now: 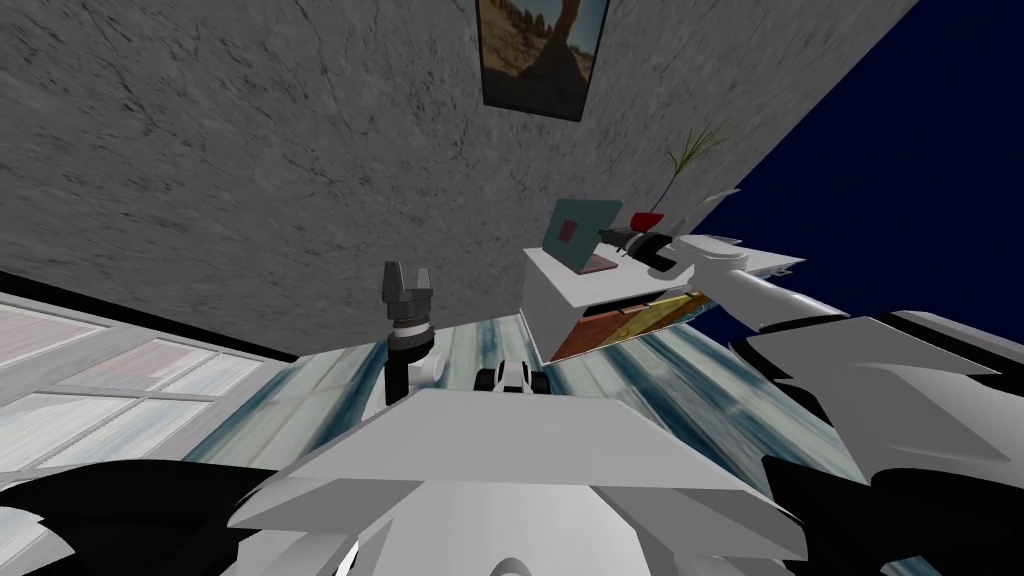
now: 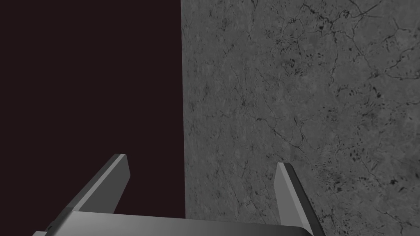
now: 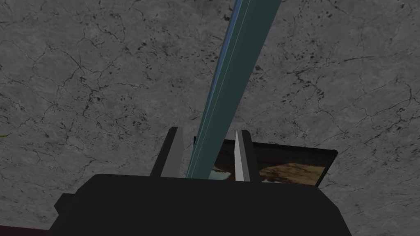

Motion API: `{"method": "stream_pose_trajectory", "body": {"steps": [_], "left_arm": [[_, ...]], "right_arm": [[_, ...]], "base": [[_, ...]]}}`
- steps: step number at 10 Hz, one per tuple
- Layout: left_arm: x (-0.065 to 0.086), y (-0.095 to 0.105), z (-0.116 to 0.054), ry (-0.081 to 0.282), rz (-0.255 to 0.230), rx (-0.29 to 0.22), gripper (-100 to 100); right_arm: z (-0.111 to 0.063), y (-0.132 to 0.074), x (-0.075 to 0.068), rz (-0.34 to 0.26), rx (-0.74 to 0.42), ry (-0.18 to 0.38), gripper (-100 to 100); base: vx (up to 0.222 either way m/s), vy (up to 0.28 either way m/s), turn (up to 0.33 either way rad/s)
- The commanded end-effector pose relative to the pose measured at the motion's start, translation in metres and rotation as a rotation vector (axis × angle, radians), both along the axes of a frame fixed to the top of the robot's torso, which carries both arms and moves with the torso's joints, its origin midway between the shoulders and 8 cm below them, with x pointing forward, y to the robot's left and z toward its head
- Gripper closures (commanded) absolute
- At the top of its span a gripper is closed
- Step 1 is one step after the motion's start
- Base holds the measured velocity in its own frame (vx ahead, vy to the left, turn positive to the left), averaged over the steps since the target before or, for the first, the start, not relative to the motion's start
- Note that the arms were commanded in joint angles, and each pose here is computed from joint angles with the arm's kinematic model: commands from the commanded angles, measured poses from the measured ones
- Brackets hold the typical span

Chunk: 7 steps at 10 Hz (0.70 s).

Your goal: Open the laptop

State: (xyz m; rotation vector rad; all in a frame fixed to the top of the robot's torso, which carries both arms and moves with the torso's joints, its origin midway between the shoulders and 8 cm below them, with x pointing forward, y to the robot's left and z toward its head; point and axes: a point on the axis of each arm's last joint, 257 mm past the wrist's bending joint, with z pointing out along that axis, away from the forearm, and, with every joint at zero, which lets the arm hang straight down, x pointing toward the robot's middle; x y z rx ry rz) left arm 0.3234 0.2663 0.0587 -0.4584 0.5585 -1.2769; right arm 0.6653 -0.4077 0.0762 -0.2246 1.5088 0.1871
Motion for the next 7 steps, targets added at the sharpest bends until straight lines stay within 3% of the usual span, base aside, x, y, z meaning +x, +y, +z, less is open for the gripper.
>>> {"method": "stream_pose_trajectory", "body": {"steps": [1, 2, 3, 5, 7], "left_arm": [[0.0, 0.0, 0.0, 0.0, 0.0, 0.0, 0], [0.0, 0.0, 0.0, 0.0, 0.0, 0.0, 0], [0.0, 0.0, 0.0, 0.0, 0.0, 0.0, 0], [0.0, 0.0, 0.0, 0.0, 0.0, 0.0, 0], [0.0, 0.0, 0.0, 0.0, 0.0, 0.0, 0]], "right_arm": [[-0.02, -0.013, 0.001, -0.02, 0.103, 0.044, 100], [-0.025, -0.016, 0.001, -0.024, 0.142, 0.057, 100], [-0.01, -0.009, 0.002, -0.015, 0.119, 0.03, 100], [-0.033, -0.013, 0.006, -0.028, 0.246, 0.07, 100], [-0.042, -0.014, 0.007, -0.033, 0.286, 0.084, 100]], "base": [[0.017, -0.067, 0.022], [0.016, -0.065, 0.026], [0.004, -0.026, 0.01], [-0.006, -0.089, 0.054], [-0.004, -0.063, 0.034]]}}
